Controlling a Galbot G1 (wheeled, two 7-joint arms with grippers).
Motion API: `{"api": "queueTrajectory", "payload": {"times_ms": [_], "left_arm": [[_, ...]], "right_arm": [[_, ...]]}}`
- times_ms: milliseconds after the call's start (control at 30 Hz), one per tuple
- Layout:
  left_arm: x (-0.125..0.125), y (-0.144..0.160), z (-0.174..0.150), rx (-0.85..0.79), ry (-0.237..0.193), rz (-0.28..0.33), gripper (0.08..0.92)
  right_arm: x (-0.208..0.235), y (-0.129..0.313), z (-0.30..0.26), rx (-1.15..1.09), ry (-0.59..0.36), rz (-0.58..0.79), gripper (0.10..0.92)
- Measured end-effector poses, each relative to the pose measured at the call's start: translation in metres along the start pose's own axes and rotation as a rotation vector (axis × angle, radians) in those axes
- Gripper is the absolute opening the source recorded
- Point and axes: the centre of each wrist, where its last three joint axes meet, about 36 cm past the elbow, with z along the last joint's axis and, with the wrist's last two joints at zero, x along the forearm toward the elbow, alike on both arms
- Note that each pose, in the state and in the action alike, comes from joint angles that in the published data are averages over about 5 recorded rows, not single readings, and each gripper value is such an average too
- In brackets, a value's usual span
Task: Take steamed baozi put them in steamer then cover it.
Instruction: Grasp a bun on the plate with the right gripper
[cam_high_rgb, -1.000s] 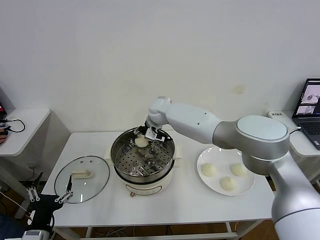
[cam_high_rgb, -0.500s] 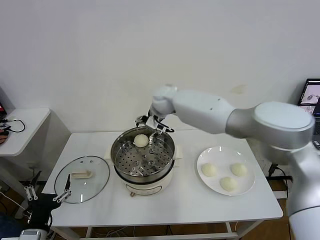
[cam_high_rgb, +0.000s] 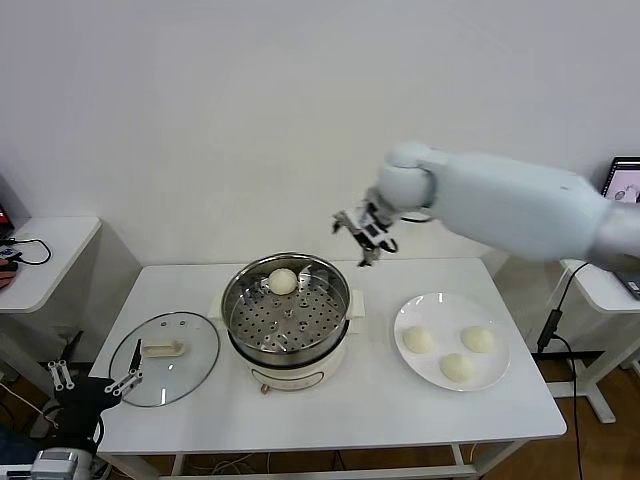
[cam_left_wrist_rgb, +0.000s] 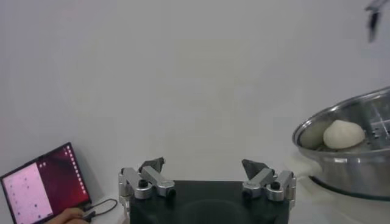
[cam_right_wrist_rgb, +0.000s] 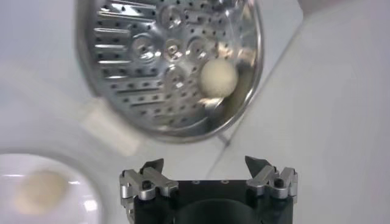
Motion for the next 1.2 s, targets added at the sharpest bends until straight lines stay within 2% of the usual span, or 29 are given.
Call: {"api": "queueTrajectory", "payload": {"times_ms": [233, 567, 833, 1200], "left_arm": [[-0.003, -0.002, 0.001, 0.002, 0.0, 0.009, 0.823], [-0.004, -0.002, 0.006, 0.002, 0.02, 0.008, 0.823], [-0.002, 0.0, 0.011, -0.004, 0.038, 0.003, 0.823], [0.0, 0.003, 0.013, -0.008, 0.048, -0.004, 0.823]], "right_arm": [[0.007, 0.068, 0.049, -0.162, 0.034, -0.036, 0.823], [-0.03, 0.137, 0.08, -0.276, 0.063, -0.092, 0.823], [-0.076, 0.162, 0.091, -0.317, 0.084, -0.135, 0.823], [-0.137, 0.169, 0.091, -0.353, 0.075, -0.174, 0.823]]}}
